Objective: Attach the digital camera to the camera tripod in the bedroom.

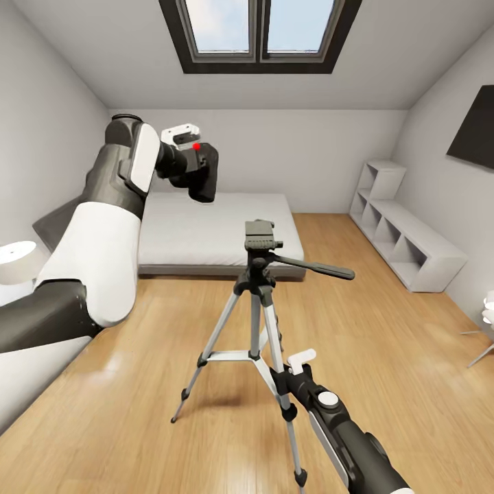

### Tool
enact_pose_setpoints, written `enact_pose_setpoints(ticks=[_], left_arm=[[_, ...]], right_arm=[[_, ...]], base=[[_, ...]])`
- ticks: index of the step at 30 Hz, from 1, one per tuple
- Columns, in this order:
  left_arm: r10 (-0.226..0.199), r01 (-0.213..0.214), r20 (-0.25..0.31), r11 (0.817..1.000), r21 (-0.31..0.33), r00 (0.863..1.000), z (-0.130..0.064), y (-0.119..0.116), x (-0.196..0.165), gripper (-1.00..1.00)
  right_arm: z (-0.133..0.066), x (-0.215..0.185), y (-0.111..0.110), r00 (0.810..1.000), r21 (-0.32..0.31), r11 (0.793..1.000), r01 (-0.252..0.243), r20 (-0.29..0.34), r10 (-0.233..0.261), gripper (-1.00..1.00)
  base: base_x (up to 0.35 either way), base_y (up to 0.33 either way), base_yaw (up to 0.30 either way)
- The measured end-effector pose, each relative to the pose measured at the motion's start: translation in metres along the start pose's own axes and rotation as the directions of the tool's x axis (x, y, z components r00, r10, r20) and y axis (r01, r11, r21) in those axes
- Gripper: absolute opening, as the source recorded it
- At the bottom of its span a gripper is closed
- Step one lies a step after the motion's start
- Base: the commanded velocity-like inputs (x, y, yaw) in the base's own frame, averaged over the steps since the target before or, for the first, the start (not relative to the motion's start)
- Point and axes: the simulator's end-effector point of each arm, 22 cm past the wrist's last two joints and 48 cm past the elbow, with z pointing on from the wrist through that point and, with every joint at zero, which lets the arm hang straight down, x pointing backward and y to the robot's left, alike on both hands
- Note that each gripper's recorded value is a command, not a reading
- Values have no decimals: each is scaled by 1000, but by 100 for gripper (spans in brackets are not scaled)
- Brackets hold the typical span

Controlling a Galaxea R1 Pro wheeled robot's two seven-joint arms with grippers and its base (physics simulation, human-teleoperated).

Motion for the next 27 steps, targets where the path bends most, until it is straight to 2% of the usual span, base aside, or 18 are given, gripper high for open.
enact_pose_setpoints(ticks=[6,8,10,11,15,19,22,26,27], left_arm=[[-38,35,25,994,107,999,-14,-33,-28,-100],[-88,82,15,974,213,996,-22,-60,-38,-100],[-103,98,10,964,248,995,-25,-69,-42,-100],[-122,115,7,950,289,992,-30,-80,-48,-100],[-134,124,8,933,337,991,-40,-96,-60,-100],[-104,98,-2,935,342,995,-42,-108,-63,-100],[-63,64,-12,940,335,998,-41,-116,-59,-100],[21,-11,-29,948,317,999,-37,-129,-47,-100],[58,-44,-35,949,313,998,-36,-136,-41,-100]], right_arm=[[0,0,0,1000,-1,1000,0,0,0,-100],[0,0,0,1000,-2,1000,0,-1,0,-100],[0,0,-1,1000,-2,1000,0,0,0,-100],[0,0,-1,1000,-2,1000,0,-1,0,-100],[0,0,-1,1000,-2,1000,0,-1,0,-100],[0,0,-1,1000,-2,1000,0,0,0,-100],[0,0,-1,1000,-2,1000,0,0,0,-100],[0,0,-1,1000,-3,1000,0,0,0,-100],[0,0,-1,1000,-3,1000,0,0,0,-100]], base=[[0,0,0],[0,0,0],[0,0,0],[0,0,0],[0,0,0],[0,0,0],[0,0,0],[0,0,0],[0,0,0]])
